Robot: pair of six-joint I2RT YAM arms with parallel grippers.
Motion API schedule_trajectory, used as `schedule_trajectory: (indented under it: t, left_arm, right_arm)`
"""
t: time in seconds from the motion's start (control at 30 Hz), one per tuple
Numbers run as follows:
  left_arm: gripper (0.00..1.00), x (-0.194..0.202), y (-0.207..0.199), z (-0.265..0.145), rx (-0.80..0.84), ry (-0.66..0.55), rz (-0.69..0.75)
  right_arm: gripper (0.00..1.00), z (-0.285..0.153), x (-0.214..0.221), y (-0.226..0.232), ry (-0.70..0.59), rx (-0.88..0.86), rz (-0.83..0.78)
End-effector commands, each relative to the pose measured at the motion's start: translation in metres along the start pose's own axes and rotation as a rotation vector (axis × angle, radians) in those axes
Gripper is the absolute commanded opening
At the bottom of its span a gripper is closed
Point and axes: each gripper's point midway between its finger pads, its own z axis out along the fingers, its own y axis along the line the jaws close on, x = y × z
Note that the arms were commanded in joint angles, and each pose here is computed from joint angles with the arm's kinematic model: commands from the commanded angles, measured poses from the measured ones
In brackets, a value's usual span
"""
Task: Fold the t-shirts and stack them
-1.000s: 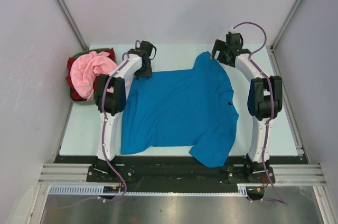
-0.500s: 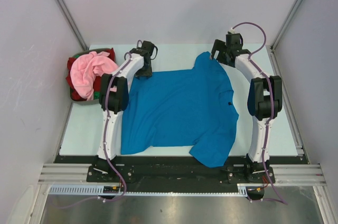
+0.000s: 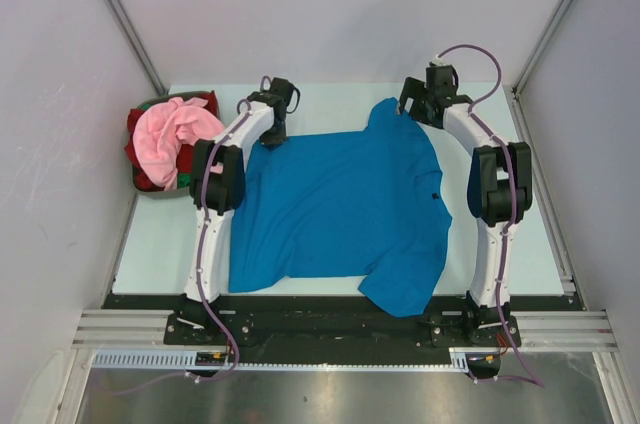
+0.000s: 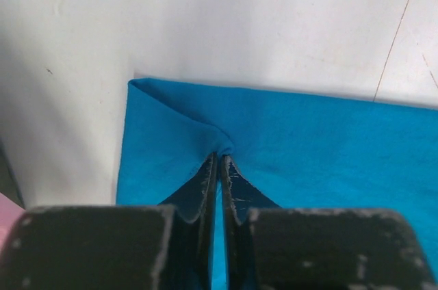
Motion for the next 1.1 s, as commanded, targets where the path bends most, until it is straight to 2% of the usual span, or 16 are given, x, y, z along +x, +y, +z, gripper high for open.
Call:
schedule_trajectory:
  t: [0.0,0.03,0.33,0.7,1.07]
  left_arm:
    - [0.03,-0.012,0.009,-0.001,-0.03,-0.025,-0.016]
    - [0.0,-0.013,0.01,-0.001,-0.031,-0.028,-0.02]
    - [0.0,-0.025,0.03,-0.024,-0.034,-0.06,-0.074]
    - [0.0,-0.031,0.062,-0.041,0.007,-0.068,-0.177]
    - [0.0,-0.037,0.077,-0.045,0.094,-0.06,-0.265]
  right_arm:
    - [0.96,0.007,0.003,0.003,0.0,-0.012,-0.008]
    - [0.96,0.007,0.004,0.002,0.001,-0.01,-0.008]
    - [0.95,0.012,-0.003,0.007,-0.017,-0.018,-0.009]
    - [0.93,0.073,-0.008,0.003,-0.023,0.063,-0.023]
    - [0.92,0.099,-0.03,0.005,-0.062,0.018,0.02]
